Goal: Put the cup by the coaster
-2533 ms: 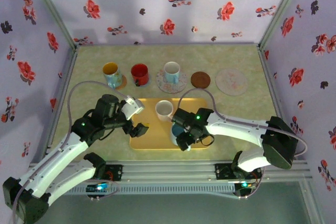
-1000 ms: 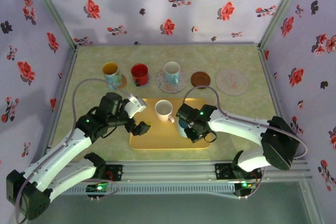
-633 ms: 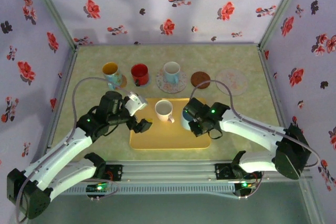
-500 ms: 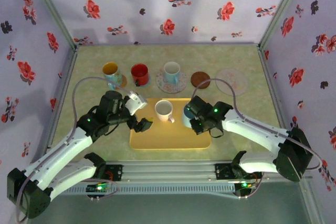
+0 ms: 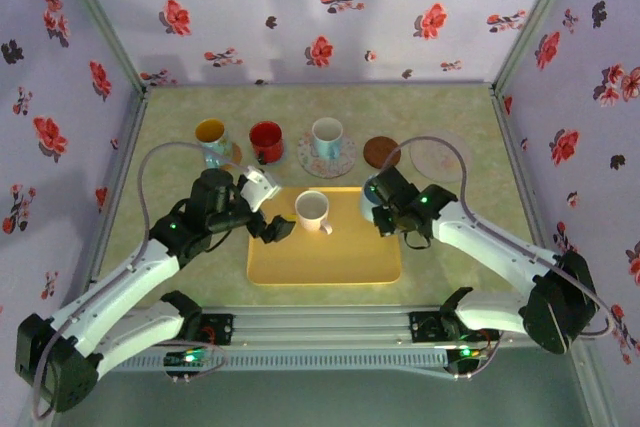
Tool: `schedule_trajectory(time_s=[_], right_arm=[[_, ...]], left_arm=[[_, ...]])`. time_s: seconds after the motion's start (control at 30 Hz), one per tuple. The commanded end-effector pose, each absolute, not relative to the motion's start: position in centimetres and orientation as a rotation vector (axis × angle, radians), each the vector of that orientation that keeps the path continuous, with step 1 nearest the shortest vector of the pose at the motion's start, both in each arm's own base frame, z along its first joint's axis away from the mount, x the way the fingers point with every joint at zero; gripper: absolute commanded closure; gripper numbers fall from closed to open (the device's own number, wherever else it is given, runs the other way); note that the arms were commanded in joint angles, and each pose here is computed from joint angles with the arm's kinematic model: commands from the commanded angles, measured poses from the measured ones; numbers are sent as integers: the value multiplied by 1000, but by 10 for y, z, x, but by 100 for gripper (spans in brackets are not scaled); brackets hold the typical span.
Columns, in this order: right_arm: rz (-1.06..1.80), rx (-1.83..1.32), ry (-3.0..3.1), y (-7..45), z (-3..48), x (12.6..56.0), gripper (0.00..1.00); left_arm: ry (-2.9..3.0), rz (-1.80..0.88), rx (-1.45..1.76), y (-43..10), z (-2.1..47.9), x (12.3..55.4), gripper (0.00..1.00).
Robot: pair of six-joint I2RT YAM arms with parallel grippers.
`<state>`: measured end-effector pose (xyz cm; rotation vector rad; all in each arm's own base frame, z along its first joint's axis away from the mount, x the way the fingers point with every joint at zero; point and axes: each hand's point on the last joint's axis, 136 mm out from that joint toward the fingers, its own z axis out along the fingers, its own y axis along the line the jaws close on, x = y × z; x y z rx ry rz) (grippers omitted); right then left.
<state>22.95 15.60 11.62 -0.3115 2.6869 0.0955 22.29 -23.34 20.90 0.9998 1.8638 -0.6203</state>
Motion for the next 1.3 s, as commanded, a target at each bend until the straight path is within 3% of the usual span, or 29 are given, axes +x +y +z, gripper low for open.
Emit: schedule_trajectory(time_s=[0.0,0.6,1.27], right_arm=[[127,-226,2485,161,161,271,100],[84,-186,2390,151,172,349,100],[83,-189,2404,142,141,435,100]], left_arm=[[1815,-629,964,-241,221,232,0],[1808,-610,976,-254,217,251,0],[1810,-569,957,-266,219,277,0]])
